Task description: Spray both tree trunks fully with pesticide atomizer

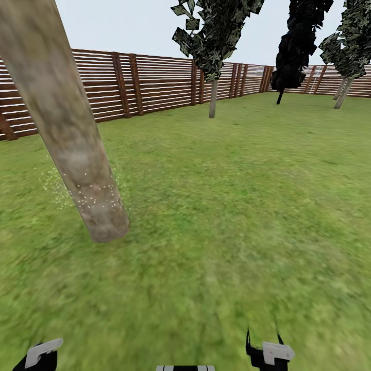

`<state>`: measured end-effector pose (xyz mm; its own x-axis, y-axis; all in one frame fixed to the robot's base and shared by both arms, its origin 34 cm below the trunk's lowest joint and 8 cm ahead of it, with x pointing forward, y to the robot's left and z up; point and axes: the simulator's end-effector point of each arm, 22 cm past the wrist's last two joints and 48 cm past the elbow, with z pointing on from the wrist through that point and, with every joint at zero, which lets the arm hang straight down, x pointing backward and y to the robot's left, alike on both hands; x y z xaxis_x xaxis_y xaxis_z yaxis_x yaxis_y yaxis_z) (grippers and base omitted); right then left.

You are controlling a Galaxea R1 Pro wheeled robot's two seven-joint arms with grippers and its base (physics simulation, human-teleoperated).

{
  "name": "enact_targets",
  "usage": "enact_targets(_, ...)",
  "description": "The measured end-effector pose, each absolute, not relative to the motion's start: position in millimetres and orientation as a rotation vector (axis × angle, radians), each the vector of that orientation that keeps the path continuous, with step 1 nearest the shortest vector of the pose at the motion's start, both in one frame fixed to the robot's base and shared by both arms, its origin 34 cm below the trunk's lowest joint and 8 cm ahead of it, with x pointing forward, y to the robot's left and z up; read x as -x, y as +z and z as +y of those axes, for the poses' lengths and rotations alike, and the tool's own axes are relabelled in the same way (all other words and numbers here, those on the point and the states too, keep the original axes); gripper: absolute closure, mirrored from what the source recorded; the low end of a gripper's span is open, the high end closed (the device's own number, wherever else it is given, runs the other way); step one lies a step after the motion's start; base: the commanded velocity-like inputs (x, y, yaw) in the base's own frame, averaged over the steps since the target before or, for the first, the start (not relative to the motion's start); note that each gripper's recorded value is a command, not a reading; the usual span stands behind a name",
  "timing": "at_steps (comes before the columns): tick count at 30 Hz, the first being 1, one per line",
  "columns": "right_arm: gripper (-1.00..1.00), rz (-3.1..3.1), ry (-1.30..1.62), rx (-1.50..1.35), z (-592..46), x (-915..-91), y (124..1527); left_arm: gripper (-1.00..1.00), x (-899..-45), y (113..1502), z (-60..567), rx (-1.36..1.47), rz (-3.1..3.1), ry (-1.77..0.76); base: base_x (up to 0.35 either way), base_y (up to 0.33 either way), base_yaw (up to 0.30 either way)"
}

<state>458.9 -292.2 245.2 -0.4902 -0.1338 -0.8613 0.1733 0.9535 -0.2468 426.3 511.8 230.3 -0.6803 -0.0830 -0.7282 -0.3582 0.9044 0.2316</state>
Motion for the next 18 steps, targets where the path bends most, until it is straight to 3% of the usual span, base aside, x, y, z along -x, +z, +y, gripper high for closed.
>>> enact_targets(18, -1.00, 2.103, -0.367, -0.017, -289.6, -425.7, 232.1, 1.00, -425.2, 230.6, 513.7, 0.311, 2.296, 0.464, 0.000, 0.000, 0.000)
